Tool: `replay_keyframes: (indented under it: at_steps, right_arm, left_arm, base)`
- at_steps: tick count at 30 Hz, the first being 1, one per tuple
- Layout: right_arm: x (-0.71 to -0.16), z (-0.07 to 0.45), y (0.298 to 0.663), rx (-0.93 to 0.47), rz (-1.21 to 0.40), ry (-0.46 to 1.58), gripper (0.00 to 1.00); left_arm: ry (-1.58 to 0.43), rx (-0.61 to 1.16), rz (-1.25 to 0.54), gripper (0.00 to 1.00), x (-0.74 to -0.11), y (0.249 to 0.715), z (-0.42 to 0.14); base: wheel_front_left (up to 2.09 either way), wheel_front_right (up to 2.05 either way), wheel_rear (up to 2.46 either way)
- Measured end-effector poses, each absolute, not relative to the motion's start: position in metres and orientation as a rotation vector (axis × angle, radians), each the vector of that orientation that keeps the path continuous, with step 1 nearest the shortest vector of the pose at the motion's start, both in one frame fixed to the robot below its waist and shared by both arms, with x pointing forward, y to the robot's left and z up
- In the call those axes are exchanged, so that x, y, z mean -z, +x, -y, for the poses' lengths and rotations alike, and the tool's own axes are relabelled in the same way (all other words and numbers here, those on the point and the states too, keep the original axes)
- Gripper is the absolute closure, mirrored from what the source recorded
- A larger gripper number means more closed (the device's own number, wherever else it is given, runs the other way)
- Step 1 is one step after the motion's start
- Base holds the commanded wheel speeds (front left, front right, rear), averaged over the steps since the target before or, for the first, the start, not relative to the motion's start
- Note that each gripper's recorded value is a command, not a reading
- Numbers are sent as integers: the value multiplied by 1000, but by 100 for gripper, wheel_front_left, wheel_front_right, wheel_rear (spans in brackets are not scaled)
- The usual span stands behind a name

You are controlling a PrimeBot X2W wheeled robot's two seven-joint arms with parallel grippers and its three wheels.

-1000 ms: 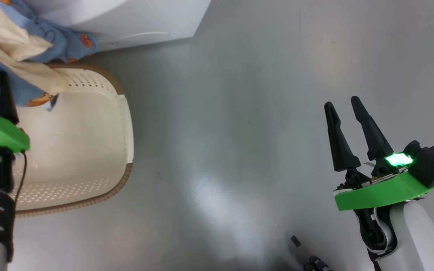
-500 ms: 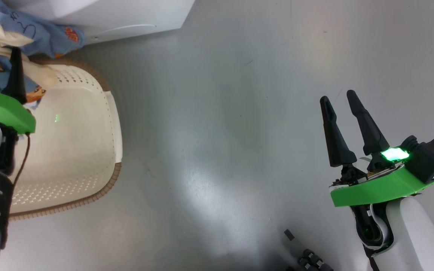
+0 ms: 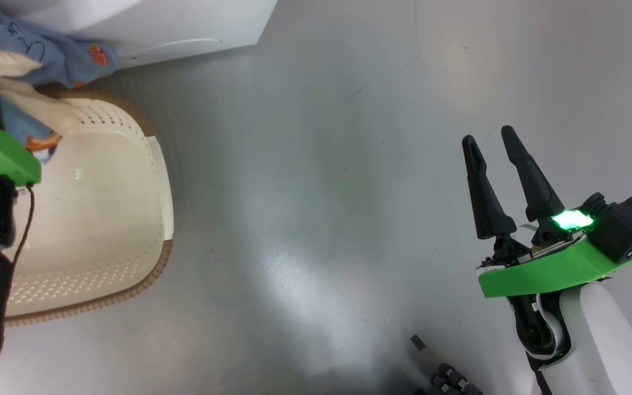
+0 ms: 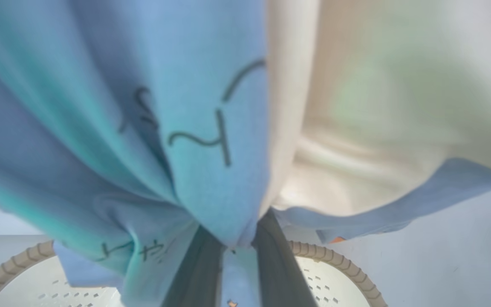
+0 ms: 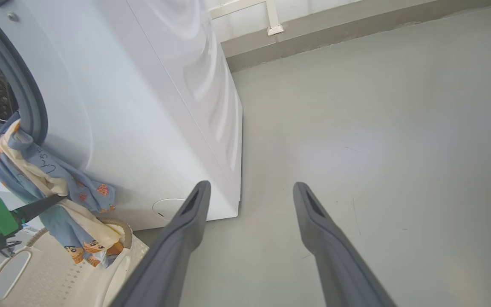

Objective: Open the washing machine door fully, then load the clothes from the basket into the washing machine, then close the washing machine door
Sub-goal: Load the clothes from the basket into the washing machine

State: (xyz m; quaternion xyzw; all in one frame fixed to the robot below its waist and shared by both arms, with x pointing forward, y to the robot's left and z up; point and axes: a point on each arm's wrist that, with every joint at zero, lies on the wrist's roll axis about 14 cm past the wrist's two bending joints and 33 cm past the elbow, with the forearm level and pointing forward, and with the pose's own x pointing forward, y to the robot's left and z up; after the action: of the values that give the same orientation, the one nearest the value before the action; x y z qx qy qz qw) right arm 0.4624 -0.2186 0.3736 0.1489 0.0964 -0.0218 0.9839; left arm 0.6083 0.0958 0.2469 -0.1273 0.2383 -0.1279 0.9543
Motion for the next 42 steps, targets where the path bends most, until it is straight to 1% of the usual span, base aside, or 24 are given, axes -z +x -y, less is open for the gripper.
replay_keyframes:
  at_steps: [1, 7, 12, 18, 23, 24, 31, 35, 38, 42]
  right_arm:
    - [-374, 219, 463, 44, -192, 300, 0]
    - [-378, 217, 465, 43, -178, 308, 0]
    - [-384, 213, 467, 32, -161, 318, 0]
    - [-393, 207, 470, 15, -139, 331, 0]
    - [-403, 203, 471, 1, -116, 338, 0]
    - [-403, 203, 471, 1, -116, 338, 0]
    - [-410, 199, 466, -6, -107, 348, 0]
    - [-414, 199, 465, -7, -98, 350, 0]
    - [-413, 198, 462, -2, -104, 355, 0]
    - [-411, 201, 460, 13, -109, 361, 0]
  left_arm:
    - [-266, 258, -484, 100, -248, 609, -96]
    - [-297, 264, -442, 100, -264, 609, -95]
    - [-350, 250, -331, 100, -299, 620, -99]
    - [-401, 249, -274, 100, -322, 603, -98]
    - [-434, 246, -161, 100, -363, 604, -103]
    - [-434, 246, -161, 100, -363, 604, -103]
    - [-415, 242, -15, 100, -417, 610, -116]
    - [-382, 247, 10, 100, -428, 613, -122]
    - [-343, 242, 19, 100, -433, 625, -128]
    - [-312, 241, 34, 100, -444, 652, -130]
  base:
    - [0, 0, 0]
    - [0, 0, 0]
    - [0, 0, 0]
    - [0, 0, 0]
    - [0, 0, 0]
    - [0, 0, 0]
    - [0, 0, 0]
    - [0, 0, 0]
    - [0, 0, 0]
    - [0, 0, 0]
